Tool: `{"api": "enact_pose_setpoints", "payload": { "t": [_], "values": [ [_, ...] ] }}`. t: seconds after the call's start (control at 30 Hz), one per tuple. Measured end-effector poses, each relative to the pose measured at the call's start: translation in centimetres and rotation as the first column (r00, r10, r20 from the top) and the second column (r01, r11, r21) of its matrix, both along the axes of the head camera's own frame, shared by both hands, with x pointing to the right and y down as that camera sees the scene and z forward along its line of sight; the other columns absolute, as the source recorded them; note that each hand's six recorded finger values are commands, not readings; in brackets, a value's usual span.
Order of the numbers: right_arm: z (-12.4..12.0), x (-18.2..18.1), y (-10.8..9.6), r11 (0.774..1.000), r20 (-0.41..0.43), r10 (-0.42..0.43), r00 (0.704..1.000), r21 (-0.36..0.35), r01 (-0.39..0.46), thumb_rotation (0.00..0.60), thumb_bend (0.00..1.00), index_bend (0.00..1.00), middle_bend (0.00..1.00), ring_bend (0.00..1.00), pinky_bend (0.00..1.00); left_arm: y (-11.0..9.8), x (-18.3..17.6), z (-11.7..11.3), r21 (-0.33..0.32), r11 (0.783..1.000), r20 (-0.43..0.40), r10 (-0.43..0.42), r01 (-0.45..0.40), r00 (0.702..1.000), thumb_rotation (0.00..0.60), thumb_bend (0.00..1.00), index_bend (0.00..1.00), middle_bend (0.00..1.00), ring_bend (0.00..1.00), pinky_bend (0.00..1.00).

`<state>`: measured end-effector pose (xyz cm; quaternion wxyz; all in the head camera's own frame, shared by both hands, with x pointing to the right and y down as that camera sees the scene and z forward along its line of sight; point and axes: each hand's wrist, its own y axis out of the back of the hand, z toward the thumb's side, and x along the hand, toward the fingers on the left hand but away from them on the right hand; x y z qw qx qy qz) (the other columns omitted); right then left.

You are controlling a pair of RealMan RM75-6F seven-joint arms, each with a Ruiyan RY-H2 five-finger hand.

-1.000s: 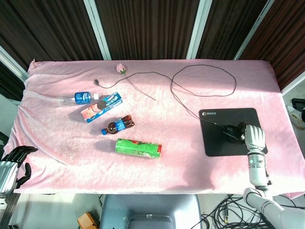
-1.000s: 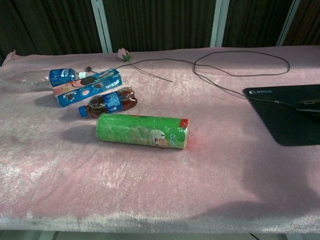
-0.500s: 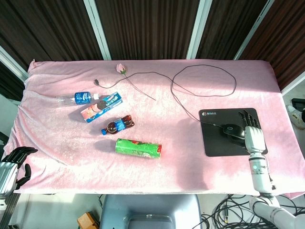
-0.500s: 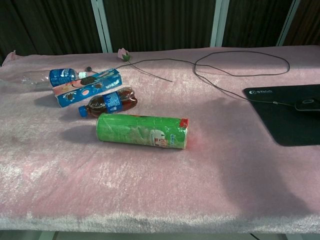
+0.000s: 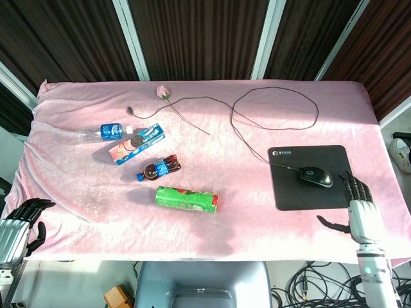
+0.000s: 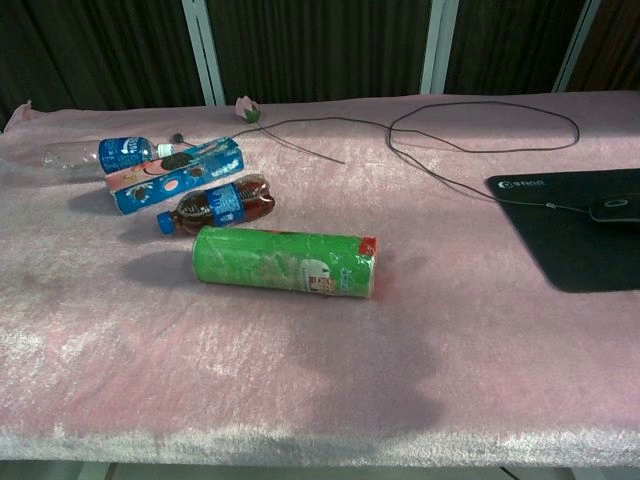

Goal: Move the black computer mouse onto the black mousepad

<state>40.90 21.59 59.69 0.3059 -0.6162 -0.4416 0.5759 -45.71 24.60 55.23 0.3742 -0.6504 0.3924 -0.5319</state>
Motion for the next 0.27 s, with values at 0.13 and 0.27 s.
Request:
{"api": "enact_pose_setpoints", "payload": {
  "t": [0.13, 0.27],
  "values": [
    [-2.0, 0.6, 2.1, 1.0, -0.073, 0.008, 0.997, -0.006, -0.008, 0.6, 0.18, 0.02, 0.04, 0.06, 0.19, 0.0, 0.1, 0.1, -0.002, 1.0, 0.002, 0.0, 0.0, 1.0, 0.6, 0.71, 0.28, 0.26, 0.19, 0.4],
    [-2.3, 0.5, 2.5, 1.0, -0.077, 0.01, 0.997, 0.005, -0.009, 0.6, 0.18, 0.02, 0.04, 0.06, 0.19, -0.1, 0.0, 0.2, -0.007, 1.0, -0.003, -0.002, 0.002, 1.0, 0.6, 0.72, 0.28, 0.26, 0.19, 0.4]
  ]
}}
